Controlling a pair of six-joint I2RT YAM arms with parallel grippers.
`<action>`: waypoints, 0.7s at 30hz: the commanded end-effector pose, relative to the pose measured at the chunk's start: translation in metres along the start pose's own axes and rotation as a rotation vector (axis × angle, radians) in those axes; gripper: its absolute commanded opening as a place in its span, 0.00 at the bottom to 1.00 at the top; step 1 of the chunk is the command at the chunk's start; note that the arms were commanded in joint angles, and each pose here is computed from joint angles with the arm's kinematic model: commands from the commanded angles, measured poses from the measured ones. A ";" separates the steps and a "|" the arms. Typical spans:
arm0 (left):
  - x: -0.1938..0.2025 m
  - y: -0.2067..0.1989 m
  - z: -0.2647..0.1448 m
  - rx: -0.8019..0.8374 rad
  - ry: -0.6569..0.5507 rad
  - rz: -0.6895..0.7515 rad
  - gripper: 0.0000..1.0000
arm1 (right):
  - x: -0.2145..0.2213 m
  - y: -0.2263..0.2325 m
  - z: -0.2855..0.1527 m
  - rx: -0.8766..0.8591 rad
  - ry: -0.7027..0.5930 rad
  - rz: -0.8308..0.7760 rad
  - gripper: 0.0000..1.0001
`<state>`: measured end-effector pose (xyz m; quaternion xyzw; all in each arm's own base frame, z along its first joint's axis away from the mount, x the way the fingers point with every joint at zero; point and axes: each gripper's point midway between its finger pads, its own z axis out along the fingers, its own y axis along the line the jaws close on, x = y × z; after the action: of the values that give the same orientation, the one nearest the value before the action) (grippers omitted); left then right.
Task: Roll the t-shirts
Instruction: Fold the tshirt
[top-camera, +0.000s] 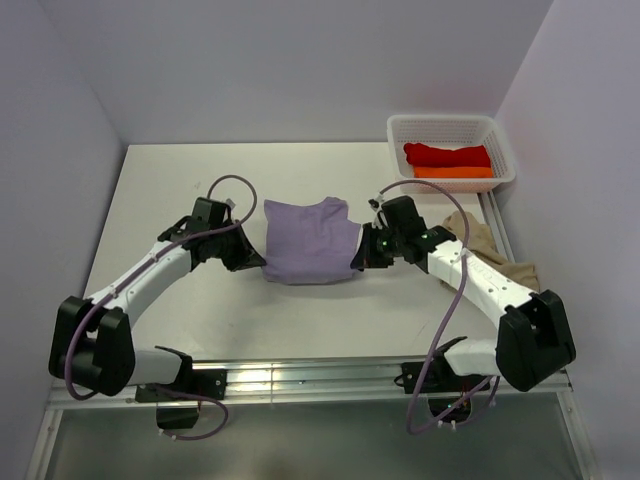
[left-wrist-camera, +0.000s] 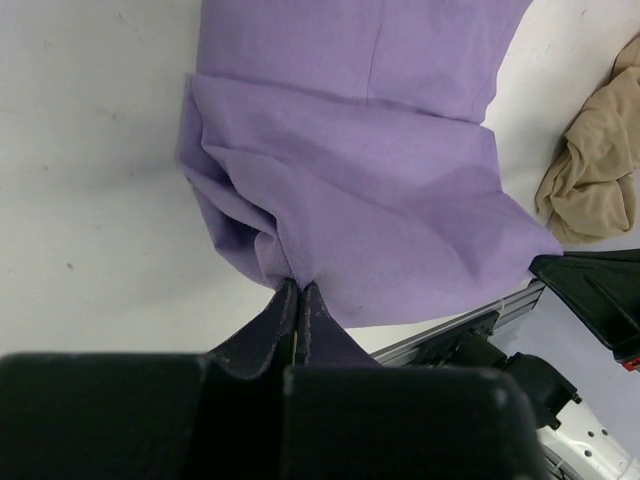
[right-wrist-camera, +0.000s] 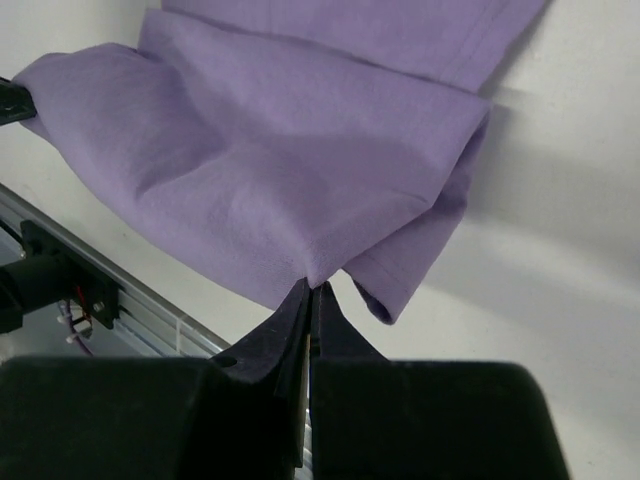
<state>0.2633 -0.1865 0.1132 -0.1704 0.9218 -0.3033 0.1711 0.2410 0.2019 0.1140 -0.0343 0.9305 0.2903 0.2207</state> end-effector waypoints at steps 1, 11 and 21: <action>-0.018 -0.012 0.000 0.026 -0.013 0.040 0.00 | -0.027 0.007 -0.003 -0.030 -0.032 -0.023 0.00; -0.063 -0.013 0.017 0.001 -0.025 0.029 0.00 | -0.066 -0.002 0.013 -0.035 -0.025 0.017 0.00; -0.095 0.006 0.066 -0.068 0.012 0.006 0.00 | -0.096 -0.026 0.051 0.009 -0.019 0.091 0.00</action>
<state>0.3506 -0.1784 0.0751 -0.1850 0.9337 -0.2761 0.1335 0.3269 0.2042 0.0931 0.0053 0.9383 0.2933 0.1832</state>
